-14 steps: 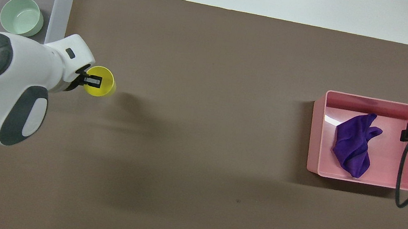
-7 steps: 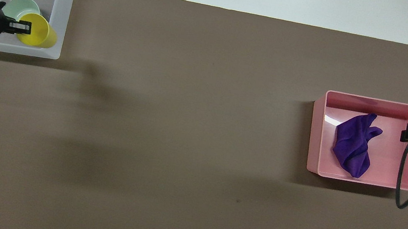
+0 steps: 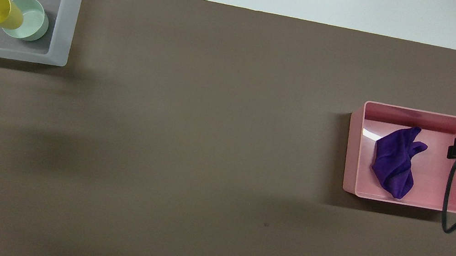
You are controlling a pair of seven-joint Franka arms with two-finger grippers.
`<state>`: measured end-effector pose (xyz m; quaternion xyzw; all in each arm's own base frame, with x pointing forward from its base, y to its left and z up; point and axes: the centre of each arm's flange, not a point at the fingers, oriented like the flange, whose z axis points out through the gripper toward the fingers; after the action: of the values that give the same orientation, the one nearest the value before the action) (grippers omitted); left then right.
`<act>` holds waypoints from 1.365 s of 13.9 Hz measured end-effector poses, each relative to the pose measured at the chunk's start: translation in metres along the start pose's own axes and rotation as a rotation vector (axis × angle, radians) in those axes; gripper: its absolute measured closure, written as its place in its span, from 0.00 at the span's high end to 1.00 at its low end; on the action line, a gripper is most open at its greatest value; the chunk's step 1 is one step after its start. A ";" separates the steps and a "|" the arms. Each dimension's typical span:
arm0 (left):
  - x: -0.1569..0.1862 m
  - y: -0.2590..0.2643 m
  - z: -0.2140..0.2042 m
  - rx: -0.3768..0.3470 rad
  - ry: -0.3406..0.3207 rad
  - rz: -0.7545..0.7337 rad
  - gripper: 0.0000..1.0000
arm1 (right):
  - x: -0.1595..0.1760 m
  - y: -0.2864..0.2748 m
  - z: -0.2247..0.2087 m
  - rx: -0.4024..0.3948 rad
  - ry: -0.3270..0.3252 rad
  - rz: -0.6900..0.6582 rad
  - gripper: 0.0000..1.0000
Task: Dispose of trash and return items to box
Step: 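Carry the yellow cup into the clear box and lower it, then open the left gripper and withdraw it from the cup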
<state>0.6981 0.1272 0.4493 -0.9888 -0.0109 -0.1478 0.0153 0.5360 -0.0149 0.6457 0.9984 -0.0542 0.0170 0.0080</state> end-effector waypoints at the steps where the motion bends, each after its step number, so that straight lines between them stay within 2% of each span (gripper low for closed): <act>1: 0.002 -0.005 0.015 -0.006 -0.006 -0.008 0.03 | 0.000 0.000 0.000 0.000 -0.001 0.000 1.00; 7: -0.001 -0.022 0.085 -0.043 0.011 -0.051 0.03 | 0.000 0.000 0.002 0.000 -0.004 0.000 1.00; 10: -0.002 -0.016 0.092 -0.058 0.006 -0.051 0.04 | 0.000 0.000 0.002 0.000 -0.004 0.000 1.00; 12: -0.003 -0.013 0.093 -0.062 0.001 -0.048 0.08 | 0.000 0.000 0.002 0.000 -0.005 0.000 1.00; 14: -0.005 -0.011 0.095 -0.068 -0.018 -0.043 0.22 | 0.000 0.000 0.003 0.000 -0.005 0.000 1.00; 17: -0.001 -0.008 0.076 -0.070 -0.015 -0.023 0.58 | 0.000 0.000 0.003 0.000 -0.006 0.000 1.00; 19: 0.004 0.001 0.042 -0.074 -0.010 0.003 0.81 | 0.000 0.000 0.003 0.000 -0.005 0.000 1.00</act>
<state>0.7142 0.1281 0.4107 -0.9895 -0.0040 -0.1433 -0.0209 0.5358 -0.0150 0.6432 0.9984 -0.0545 0.0143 0.0081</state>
